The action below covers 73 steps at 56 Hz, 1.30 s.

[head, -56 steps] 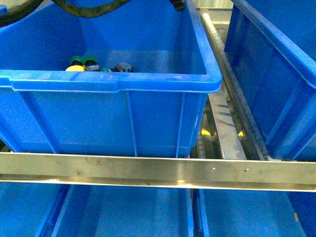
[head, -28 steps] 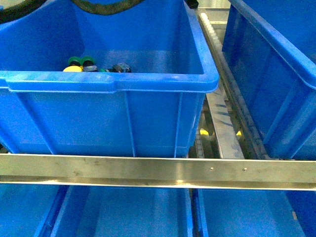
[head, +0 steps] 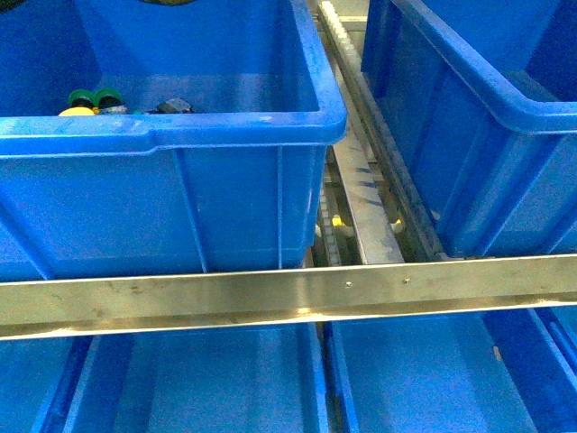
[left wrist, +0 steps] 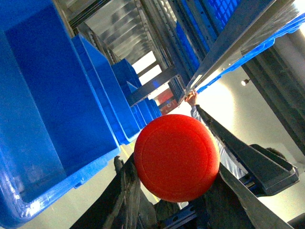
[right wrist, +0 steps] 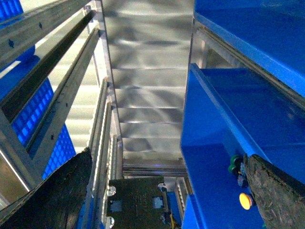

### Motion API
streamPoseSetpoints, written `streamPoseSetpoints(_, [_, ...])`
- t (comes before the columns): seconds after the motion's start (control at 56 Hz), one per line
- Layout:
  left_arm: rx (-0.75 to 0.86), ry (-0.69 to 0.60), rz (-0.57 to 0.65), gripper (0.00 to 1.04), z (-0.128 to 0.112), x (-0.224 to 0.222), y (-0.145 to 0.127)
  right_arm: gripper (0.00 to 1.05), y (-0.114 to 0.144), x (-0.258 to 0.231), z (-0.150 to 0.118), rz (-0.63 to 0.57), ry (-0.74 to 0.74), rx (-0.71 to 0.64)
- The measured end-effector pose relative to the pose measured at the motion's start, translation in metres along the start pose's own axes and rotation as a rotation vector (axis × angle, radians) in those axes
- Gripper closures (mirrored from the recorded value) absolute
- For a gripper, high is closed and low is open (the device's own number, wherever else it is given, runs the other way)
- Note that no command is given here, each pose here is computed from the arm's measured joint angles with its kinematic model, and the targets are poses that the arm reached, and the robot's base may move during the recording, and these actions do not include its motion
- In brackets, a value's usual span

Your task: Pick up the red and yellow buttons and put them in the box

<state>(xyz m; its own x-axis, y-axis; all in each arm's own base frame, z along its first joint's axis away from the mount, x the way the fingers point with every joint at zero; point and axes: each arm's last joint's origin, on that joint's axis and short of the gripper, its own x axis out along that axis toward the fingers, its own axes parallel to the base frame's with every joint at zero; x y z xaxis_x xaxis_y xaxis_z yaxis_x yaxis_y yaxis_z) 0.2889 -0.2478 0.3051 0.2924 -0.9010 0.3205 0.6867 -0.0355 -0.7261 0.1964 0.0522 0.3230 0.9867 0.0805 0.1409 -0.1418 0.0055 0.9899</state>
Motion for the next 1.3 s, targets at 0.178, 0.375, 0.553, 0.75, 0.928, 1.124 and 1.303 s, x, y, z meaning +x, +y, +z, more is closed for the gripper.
streamPoseSetpoints(0.178, [-0.009,0.010,0.008,0.74,-0.005,0.006,0.008,0.07,0.008,0.006,0.000,0.027,0.007,-0.014])
streamPoseSetpoints(0.375, [-0.021,0.026,0.020,0.75,-0.012,0.012,0.017,0.07,0.009,0.012,-0.001,0.026,0.009,-0.026])
streamPoseSetpoints(0.553, [-0.024,0.026,0.018,0.75,-0.014,0.018,0.020,0.07,0.008,0.014,-0.002,0.021,0.016,-0.029])
streamPoseSetpoints(0.75, [-0.027,0.031,0.015,0.75,-0.017,0.023,0.023,0.20,0.007,0.014,0.000,0.010,0.022,-0.045])
streamPoseSetpoints(0.928, [-0.024,0.024,0.009,0.75,-0.017,0.027,0.021,0.47,0.005,0.015,0.003,-0.005,0.016,-0.069])
streamPoseSetpoints(1.124, [-0.023,0.022,0.011,0.75,-0.015,0.029,0.019,0.71,0.004,0.015,0.005,-0.011,0.007,-0.089])
streamPoseSetpoints(1.303, [-0.016,0.013,0.011,0.71,-0.014,0.028,0.017,0.71,0.004,0.015,0.006,-0.012,0.004,-0.090])
